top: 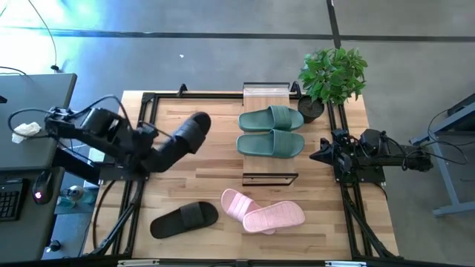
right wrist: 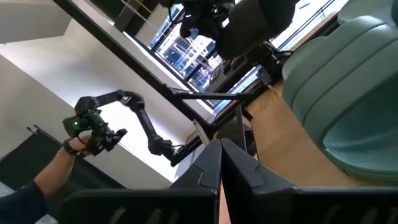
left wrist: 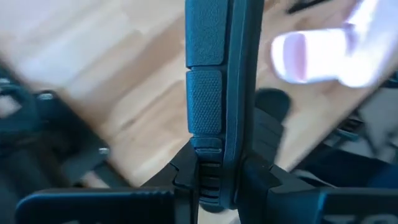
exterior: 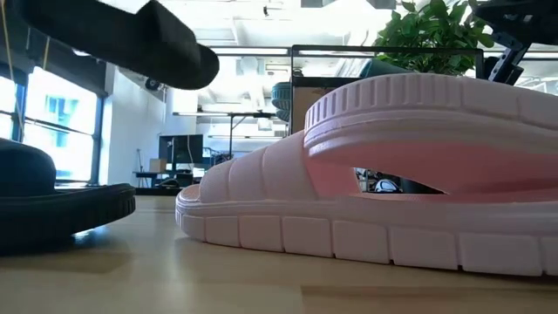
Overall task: Pick and place slides into the shelf
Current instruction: Put the top black slipper under the shelf
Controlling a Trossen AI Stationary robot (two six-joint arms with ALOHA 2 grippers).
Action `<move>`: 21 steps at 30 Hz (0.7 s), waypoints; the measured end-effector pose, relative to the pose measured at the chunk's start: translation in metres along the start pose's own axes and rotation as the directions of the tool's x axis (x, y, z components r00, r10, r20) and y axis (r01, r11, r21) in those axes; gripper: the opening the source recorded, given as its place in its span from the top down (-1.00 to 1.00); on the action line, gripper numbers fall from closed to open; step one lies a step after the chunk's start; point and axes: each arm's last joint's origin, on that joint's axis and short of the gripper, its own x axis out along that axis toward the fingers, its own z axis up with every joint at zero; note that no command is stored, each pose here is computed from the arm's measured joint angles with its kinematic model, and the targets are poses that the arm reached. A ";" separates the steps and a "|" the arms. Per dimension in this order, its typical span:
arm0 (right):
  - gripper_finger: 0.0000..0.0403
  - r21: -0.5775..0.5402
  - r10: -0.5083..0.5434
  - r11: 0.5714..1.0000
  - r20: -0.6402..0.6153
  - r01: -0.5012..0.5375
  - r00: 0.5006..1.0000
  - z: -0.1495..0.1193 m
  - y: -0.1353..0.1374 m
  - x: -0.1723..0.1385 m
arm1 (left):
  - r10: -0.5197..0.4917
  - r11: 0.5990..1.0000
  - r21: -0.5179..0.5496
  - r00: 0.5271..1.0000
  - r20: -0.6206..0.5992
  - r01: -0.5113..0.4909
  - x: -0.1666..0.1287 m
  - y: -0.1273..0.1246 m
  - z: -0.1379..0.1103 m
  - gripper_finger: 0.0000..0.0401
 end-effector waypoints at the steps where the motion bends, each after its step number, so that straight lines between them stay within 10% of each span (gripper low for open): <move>1: 1.00 0.000 -0.003 1.000 0.004 0.003 1.000 0.000 0.000 0.000 | -0.035 0.999 -0.001 0.999 -0.014 0.035 0.000 -0.001 0.005 0.74; 7: 1.00 0.031 -0.005 0.999 0.006 0.005 1.000 0.000 0.000 0.000 | -0.223 0.974 0.017 0.968 -0.115 0.226 0.006 -0.007 0.037 0.74; 21: 1.00 0.052 0.005 0.999 -0.003 -0.004 1.000 0.000 0.000 0.000 | -0.185 0.983 -0.049 0.945 -0.271 0.179 0.033 0.042 0.105 0.74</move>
